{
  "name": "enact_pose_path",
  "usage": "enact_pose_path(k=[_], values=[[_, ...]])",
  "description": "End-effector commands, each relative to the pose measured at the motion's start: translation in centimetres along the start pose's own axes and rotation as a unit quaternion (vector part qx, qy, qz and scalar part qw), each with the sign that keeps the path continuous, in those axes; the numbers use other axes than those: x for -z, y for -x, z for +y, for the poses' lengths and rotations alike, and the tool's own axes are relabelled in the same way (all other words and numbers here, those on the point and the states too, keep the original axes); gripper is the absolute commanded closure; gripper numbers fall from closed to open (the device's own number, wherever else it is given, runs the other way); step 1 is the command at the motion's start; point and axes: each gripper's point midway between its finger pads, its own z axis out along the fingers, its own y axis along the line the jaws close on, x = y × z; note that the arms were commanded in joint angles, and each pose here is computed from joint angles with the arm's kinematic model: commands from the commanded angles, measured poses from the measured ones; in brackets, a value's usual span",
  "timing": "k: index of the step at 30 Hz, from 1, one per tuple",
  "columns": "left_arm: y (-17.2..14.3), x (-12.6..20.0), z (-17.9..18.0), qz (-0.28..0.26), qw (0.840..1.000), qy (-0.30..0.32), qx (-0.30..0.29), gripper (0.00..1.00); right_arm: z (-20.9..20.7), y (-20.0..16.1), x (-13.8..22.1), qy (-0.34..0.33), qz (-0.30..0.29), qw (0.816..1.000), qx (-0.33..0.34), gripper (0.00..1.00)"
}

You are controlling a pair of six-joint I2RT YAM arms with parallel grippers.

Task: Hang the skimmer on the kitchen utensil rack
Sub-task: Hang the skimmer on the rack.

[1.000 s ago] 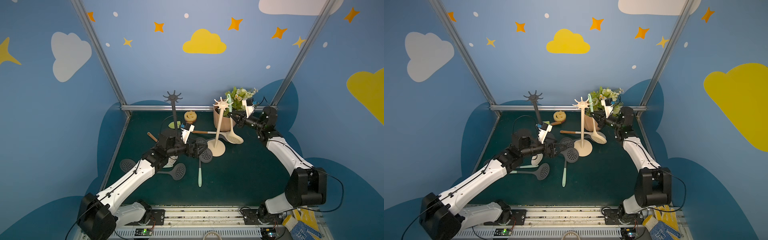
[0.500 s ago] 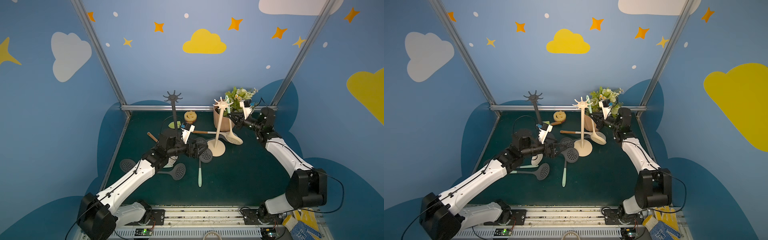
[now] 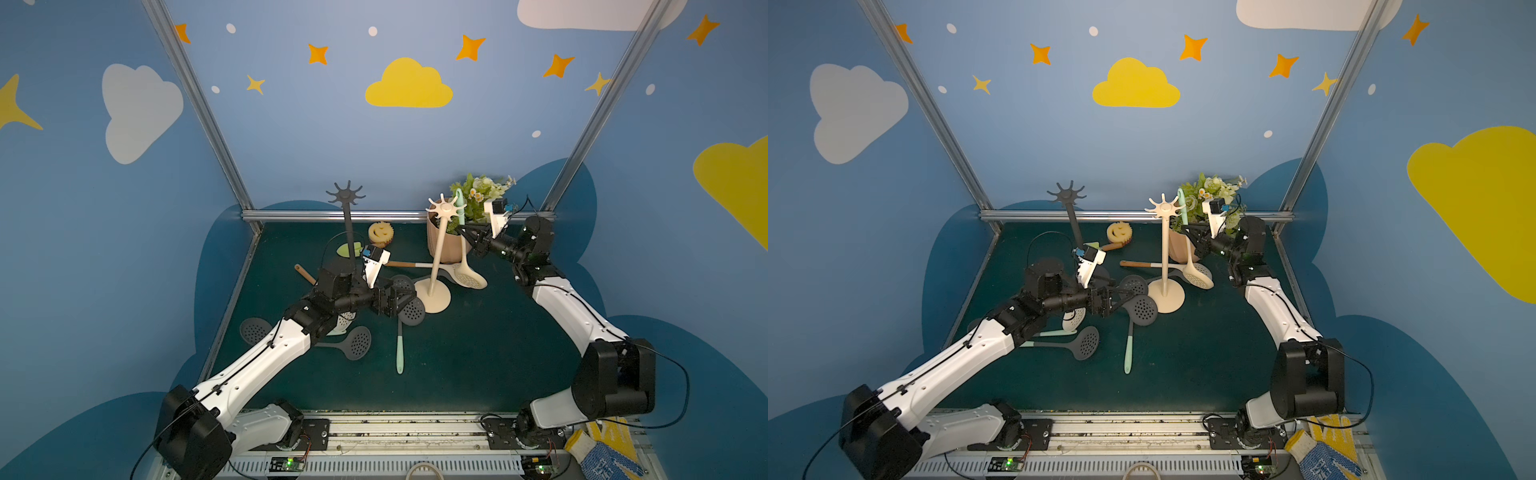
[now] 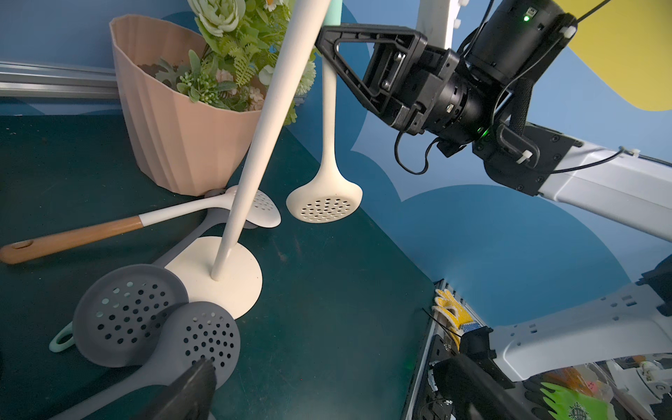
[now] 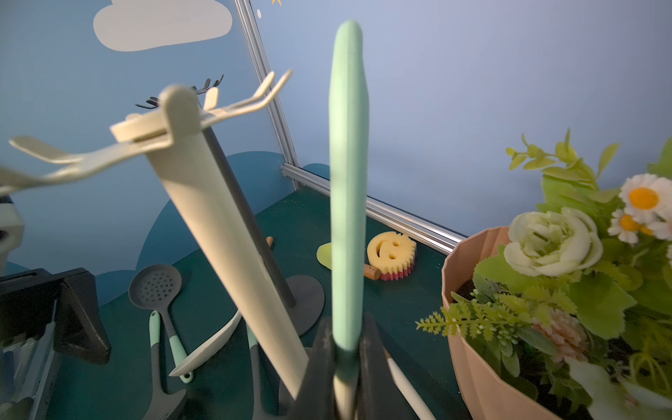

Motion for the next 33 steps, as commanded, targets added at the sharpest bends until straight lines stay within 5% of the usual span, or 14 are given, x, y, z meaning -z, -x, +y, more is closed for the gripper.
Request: enact_pose_path(k=[1,33], values=[[0.00,-0.23,-0.27,0.001,1.000,-0.008,-0.003,0.00,1.13,2.30,0.99,0.003,-0.029,0.999,0.026,0.95],[0.01,-0.24,-0.56,0.002,1.000,-0.012,-0.004,0.00,1.66,1.96,0.58,-0.014,-0.006,0.998,0.055,0.96]])
